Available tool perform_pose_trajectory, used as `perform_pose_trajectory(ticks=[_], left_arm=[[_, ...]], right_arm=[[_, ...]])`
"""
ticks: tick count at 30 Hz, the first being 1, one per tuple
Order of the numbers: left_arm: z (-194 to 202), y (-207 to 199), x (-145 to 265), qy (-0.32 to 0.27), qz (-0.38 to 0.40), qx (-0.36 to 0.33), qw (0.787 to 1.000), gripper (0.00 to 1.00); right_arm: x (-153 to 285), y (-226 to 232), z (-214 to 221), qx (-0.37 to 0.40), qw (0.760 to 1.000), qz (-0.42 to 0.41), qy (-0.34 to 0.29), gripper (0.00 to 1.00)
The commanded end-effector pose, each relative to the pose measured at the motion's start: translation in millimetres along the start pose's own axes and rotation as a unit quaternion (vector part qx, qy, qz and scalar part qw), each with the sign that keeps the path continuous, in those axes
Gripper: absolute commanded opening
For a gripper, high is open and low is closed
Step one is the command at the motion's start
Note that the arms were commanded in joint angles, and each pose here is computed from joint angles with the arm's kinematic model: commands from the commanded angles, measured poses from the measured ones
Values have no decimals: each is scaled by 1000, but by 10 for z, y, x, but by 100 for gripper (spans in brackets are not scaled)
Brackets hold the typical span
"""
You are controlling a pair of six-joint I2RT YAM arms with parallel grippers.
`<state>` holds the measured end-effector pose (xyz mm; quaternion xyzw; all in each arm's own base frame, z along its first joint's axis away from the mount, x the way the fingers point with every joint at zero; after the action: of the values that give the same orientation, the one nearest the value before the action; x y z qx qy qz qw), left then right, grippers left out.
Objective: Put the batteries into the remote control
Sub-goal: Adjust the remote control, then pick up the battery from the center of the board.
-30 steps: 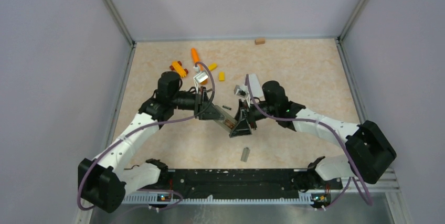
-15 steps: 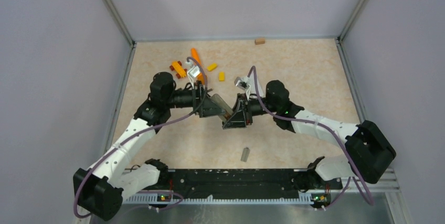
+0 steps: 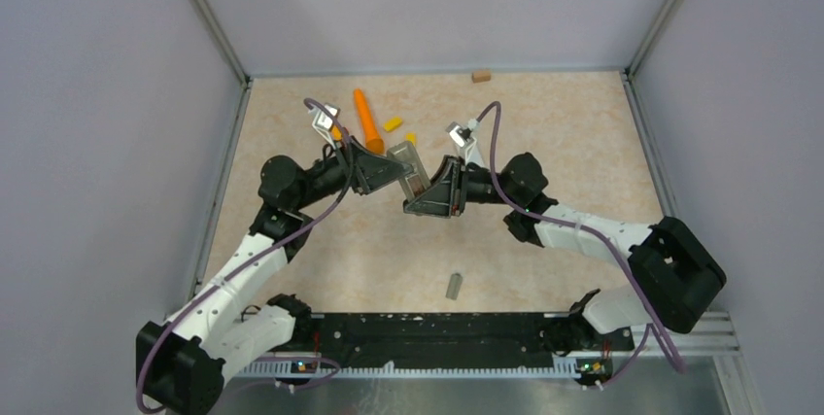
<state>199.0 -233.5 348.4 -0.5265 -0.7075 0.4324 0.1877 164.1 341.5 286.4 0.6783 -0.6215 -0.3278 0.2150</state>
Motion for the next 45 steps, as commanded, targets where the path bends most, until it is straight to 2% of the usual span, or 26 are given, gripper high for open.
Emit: perform_pose_trajectory(ticks=[1, 2, 5, 8, 11, 13, 14, 15, 17, 18, 20, 22, 27, 30, 33, 38, 42, 45], left_arm=[[-123, -120, -33, -28, 28, -14, 999, 75], [-135, -105, -42, -31, 26, -18, 999, 74], [-185, -89, -63, -37, 21, -29, 999, 61], [-213, -91, -80, -31, 12, -38, 999, 36], [-250, -62, -68, -37, 3, -41, 998, 20], [-273, -59, -56, -40, 1, -47, 998, 1], [-277, -34, -51, -42, -4, -50, 998, 0], [-283, -14, -43, -43, -9, -56, 997, 0], [-300, 62, -9, -47, -30, -76, 996, 0], [-310, 127, 17, -50, -49, -82, 994, 0], [-353, 280, 93, -57, -97, -113, 987, 0], [-438, 492, 196, -78, -171, -129, 974, 0], [-570, 964, 626, -132, -353, -141, 915, 0], [-631, 1025, 850, -165, -407, -151, 886, 0], [-652, 965, 959, -181, -417, -166, 875, 0], [-615, 921, 1062, -186, -427, -170, 869, 0], [-591, 889, 1132, -188, -436, -168, 864, 0], [-585, 838, 1169, -182, -442, -172, 861, 0]], right_arm=[[-18, 163, -74, -3, 999, -47, -17, 0], [-21, 161, -65, -5, 999, -47, -16, 0], [-22, 148, -64, -10, 999, -42, -16, 0], [-22, 140, -66, -13, 999, -37, -16, 0], [-24, 127, -47, -16, 999, -34, -9, 0], [-28, 93, -17, -19, 999, -25, 1, 0], [-27, 72, -5, -20, 1000, -18, 6, 0], [-23, 54, 3, -18, 1000, -10, 9, 11], [5, -6, -8, -6, 1000, 20, 1, 54], [28, -44, -40, 4, 999, 44, -8, 66], [82, -161, -121, 23, 993, 111, -20, 77], [168, -292, -185, 34, 983, 178, -30, 80], [370, -587, -196, 49, 956, 288, -35, 79], [474, -895, -194, 81, 926, 369, 8, 67], [506, -1168, -264, 105, 895, 430, 53, 56], [555, -1613, -205, 154, 852, 479, 145, 49], [489, -1911, -10, 175, 846, 466, 190, 42], [398, -2092, 74, 195, 842, 458, 206, 41]])
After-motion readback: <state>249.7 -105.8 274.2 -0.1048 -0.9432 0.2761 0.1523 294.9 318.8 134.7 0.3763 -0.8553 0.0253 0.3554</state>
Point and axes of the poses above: each gripper's point midway between its finger pads, its own x axis back along the fingers, its own y axis along the line the jaws close on, z = x × y, the point moved 2 cm from there along x, back along the fingers
